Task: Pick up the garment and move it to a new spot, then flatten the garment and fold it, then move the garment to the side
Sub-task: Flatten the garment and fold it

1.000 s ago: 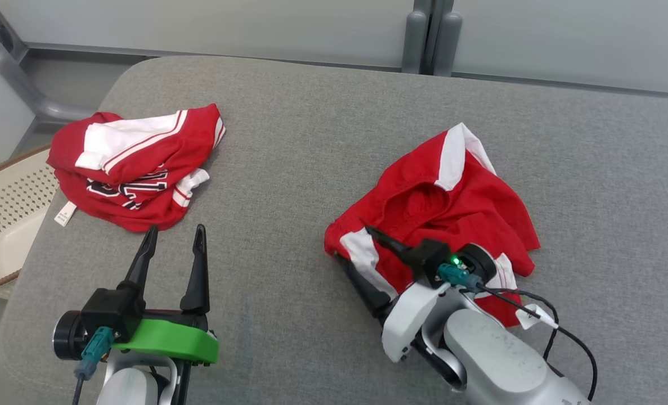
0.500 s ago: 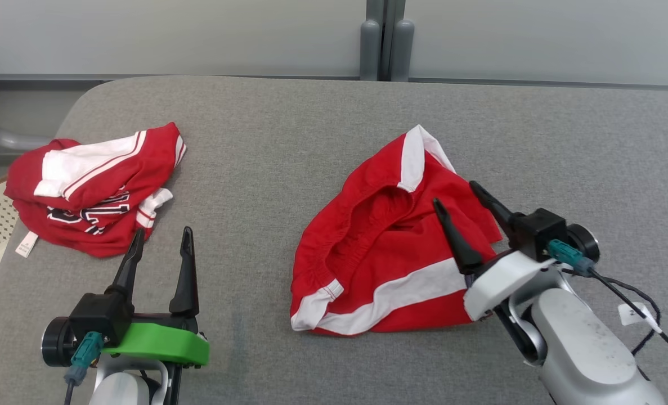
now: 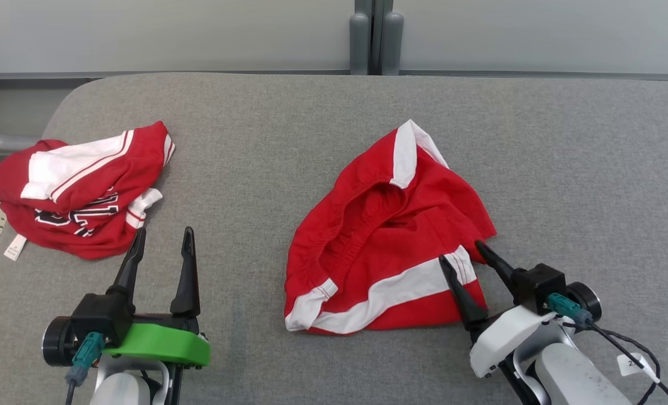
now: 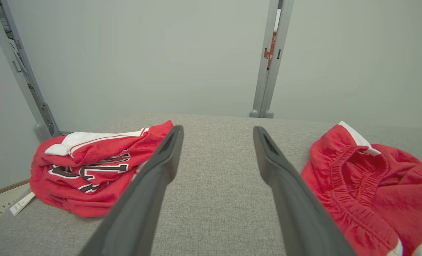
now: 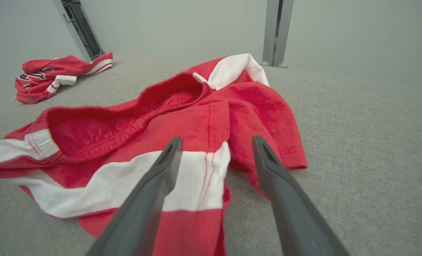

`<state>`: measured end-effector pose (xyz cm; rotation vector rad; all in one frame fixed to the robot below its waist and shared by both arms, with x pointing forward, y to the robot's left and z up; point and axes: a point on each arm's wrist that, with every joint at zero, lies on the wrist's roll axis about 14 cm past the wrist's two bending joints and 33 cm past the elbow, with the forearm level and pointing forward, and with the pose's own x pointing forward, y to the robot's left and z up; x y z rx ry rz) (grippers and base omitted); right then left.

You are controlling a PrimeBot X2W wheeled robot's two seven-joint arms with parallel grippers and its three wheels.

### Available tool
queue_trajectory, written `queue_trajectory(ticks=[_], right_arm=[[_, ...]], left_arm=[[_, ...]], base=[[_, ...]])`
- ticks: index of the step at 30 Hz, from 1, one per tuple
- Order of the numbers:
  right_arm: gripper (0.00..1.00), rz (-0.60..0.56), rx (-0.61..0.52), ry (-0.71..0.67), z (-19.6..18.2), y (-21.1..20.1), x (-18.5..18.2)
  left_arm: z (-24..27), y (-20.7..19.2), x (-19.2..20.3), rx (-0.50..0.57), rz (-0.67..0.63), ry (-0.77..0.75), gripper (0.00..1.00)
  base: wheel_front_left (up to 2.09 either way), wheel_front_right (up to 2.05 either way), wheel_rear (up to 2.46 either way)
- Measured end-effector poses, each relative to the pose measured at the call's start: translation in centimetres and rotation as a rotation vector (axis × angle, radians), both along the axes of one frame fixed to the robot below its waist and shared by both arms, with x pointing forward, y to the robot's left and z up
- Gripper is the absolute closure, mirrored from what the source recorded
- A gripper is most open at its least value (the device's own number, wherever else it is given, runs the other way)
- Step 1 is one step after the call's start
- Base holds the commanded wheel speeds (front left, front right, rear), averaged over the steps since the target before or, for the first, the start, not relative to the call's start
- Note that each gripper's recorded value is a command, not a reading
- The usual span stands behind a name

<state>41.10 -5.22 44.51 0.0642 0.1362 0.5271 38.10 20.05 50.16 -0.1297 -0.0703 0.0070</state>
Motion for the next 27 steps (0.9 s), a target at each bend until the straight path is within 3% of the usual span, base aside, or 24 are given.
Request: queue_trajectory(ticks=[2,3,4,5,12,18,23,24,25,27], right_arm=[[0.00,0.012,0.006,0.024,-0.6,0.6,-0.3],[0.33,0.017,0.012,0.039,-1.0,1.0,-0.5],[0.75,0.022,0.011,0.054,-1.4,1.2,-0.6],[1.00,0.023,0.015,0.069,-1.8,1.3,-0.7],[1.00,-0.025,0.032,0.041,-0.8,0.1,0.1],[1.00,-0.162,0.018,0.005,0.2,-5.2,0.3],[0.98,-0.299,0.033,0.075,-1.7,-9.7,-1.8],[0.44,-0.314,0.032,0.080,-1.9,-10.2,-2.1],[0.00,-0.327,0.036,0.074,-1.7,-10.5,-2.1],[0.00,-0.359,0.060,0.037,-0.4,-11.2,-1.7]], left_arm=[[-0.1,0.0,0.0,0.001,0.001,0.003,0.00],[-0.1,0.1,0.1,0.001,0.002,0.003,0.00],[-0.1,0.1,0.1,0.002,0.002,0.004,0.00],[-0.2,0.2,0.0,0.002,0.003,0.006,0.00],[-0.3,0.2,-0.1,0.002,0.006,0.009,0.00],[0.2,-0.7,0.1,0.000,-0.021,-0.007,0.00],[0.6,-1.4,0.2,-0.003,-0.043,-0.019,0.00],[0.6,-1.6,0.2,-0.004,-0.047,-0.018,0.00],[0.5,-1.6,0.2,-0.004,-0.049,-0.018,0.00],[0.4,-1.8,0.2,-0.006,-0.054,-0.015,0.00]], base=[[0.00,0.00,0.00],[0.00,0.00,0.00],[0.00,0.00,0.00],[0.00,0.00,0.00],[0.00,0.00,0.00],[0.00,0.00,0.00],[0.00,0.00,0.00],[0.00,0.00,0.00],[0.00,0.00,0.00],[0.00,0.00,0.00]])
